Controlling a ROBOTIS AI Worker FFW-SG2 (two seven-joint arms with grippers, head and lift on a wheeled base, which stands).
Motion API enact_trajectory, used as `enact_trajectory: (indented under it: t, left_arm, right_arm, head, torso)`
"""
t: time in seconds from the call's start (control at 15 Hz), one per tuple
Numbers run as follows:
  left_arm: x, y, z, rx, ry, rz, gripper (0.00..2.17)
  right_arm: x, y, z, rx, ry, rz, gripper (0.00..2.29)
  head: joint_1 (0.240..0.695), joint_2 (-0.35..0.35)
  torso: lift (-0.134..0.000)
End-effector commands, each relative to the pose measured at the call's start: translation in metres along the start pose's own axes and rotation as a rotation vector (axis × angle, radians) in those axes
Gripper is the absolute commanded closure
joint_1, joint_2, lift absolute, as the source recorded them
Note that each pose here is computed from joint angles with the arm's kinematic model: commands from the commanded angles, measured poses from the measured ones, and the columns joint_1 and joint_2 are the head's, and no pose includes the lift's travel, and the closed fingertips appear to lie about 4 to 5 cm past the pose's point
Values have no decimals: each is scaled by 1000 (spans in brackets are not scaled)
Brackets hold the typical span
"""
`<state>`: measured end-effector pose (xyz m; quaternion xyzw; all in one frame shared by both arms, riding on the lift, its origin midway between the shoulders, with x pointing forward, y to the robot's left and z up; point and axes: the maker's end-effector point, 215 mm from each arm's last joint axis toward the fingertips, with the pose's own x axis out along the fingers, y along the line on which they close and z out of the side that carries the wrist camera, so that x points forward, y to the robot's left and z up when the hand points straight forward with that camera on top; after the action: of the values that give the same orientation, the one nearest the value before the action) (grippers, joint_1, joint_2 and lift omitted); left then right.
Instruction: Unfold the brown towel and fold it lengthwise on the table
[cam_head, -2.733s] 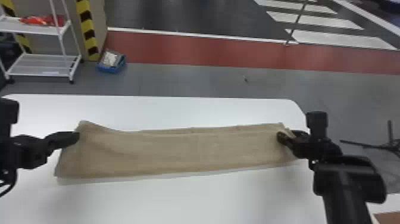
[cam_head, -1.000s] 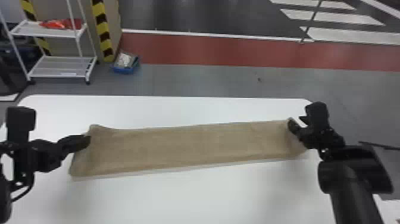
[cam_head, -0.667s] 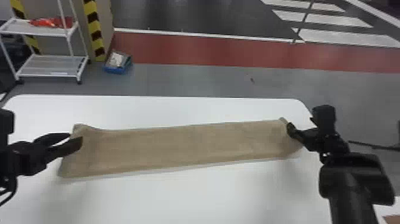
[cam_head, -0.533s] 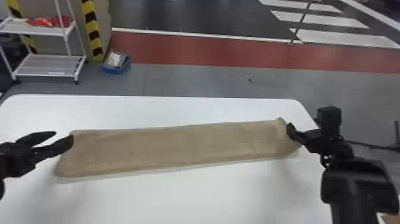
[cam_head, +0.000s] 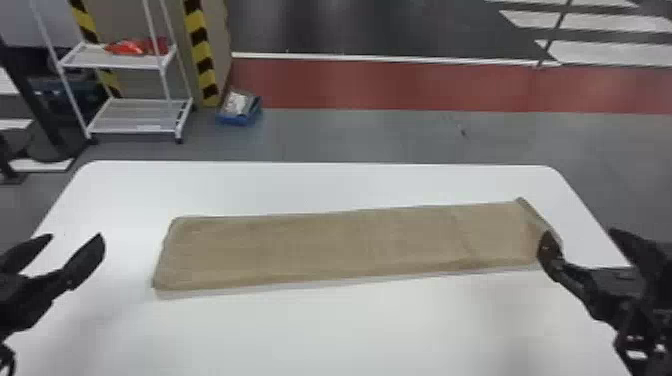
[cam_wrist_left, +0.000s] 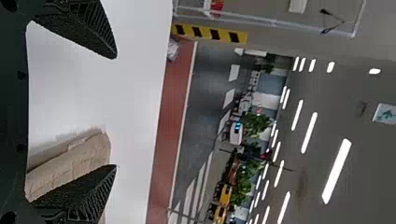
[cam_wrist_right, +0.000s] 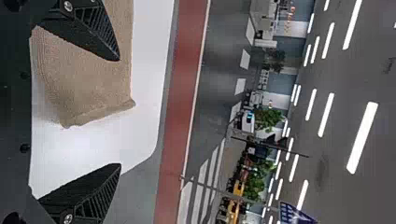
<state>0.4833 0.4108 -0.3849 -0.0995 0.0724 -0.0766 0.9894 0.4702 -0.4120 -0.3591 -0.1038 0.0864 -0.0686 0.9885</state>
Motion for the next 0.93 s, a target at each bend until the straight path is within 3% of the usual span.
enact_trajectory:
  t: [0.0, 0.07, 0.13, 0.2, 0.27, 0.4, 0.53, 0.8, 0.87]
  left_arm:
    - [-24, 3, -13, -6, -49, 37, 33]
    - [-33, 2, -25, -15, -44, 52, 33]
    - [-45, 3, -30, 5, -60, 87, 33]
    - [-56, -5, -28, 49, -107, 119, 33]
    - [-60, -15, -32, 71, -111, 138, 33]
    - [-68, -34, -43, 111, -103, 203, 33]
    - [-85, -68, -21, 217, -198, 216, 33]
    - [-100, -107, -14, 231, -155, 239, 33]
    - [-98, -106, -25, 218, -106, 251, 33]
  right_arm:
    - [-39, 64, 26, -31, -135, 66, 83]
    - [-47, 94, 36, -24, -177, 94, 83]
    - [-53, 130, 42, -6, -192, 129, 83]
    - [-56, 160, 45, -9, -199, 159, 83]
    - [-58, 177, 44, -10, -196, 164, 83]
    - [-69, 198, 46, 13, -211, 177, 83]
    - [-74, 212, 48, 26, -217, 198, 83]
    - [-86, 236, 53, 34, -226, 241, 83]
    - [-87, 238, 52, 30, -224, 245, 83]
  head:
    - [695, -20]
    - [695, 3]
    - [695, 34]
    - [695, 107]
    - [695, 143]
    - [695, 206]
    - [695, 244]
    - [695, 238]
    - [695, 239]
  torso:
    - [-109]
    - [-109]
    - [-109]
    - [-109]
    - [-109]
    - [-109]
    - [-109]
    - [-109]
    - [-109]
